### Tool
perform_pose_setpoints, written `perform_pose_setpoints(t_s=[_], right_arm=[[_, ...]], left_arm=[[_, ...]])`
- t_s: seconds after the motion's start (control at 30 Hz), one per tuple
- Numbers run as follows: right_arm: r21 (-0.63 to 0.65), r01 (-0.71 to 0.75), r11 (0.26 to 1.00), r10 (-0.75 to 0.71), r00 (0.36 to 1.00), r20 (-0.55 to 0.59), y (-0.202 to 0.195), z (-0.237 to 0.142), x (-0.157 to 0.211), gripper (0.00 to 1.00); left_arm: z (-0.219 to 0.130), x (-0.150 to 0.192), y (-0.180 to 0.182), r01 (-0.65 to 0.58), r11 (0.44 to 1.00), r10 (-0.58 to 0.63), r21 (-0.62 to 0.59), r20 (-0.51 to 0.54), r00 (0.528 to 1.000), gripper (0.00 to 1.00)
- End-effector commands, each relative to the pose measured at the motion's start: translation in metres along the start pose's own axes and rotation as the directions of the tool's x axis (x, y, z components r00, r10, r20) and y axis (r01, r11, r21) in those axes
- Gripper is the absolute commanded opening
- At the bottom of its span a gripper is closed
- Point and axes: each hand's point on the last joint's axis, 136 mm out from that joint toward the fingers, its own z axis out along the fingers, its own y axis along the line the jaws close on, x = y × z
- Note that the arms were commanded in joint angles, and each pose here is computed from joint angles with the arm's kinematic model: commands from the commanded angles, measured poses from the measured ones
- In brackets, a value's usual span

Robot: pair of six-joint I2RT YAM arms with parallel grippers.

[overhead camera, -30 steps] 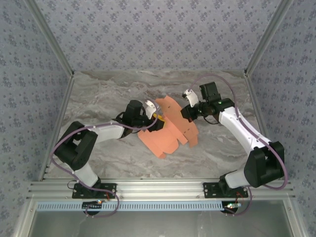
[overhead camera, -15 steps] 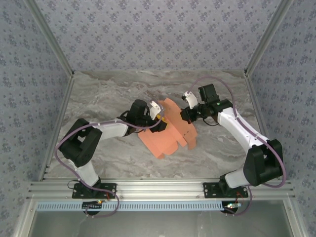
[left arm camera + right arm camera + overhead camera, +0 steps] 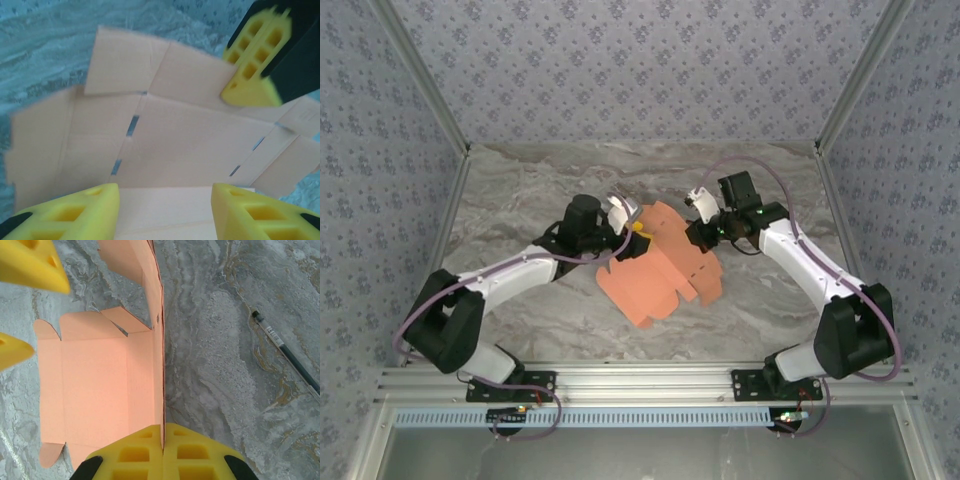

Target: Fold the paper box

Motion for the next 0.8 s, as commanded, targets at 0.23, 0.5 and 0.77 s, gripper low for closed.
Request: perform_pose_setpoints(t_s=[0.23,0.5,0.77], right_arm=[[-0.049,0.063,0.997,-0.06,0.997,0.051,0.019,-0.011,-0.016,0.0],[-0.066,0.076,0.995,-0.073,0.996,0.045,0.025,-0.009,-0.016,0.0],[-0.069,0.068,0.995,-0.065,0.997,0.044,0.024,-0.005,-0.017,0.0]], left_arm=[[0.004,-0.024,0.005,0.107,0.989,-0.108,0.105,0.003,0.994,0.53],[0.017,-0.04,0.012,0.133,0.978,-0.134,0.16,-0.002,0.991,0.54],[0.016,-0.056,-0.004,0.098,0.962,-0.108,0.253,0.025,0.994,0.49]])
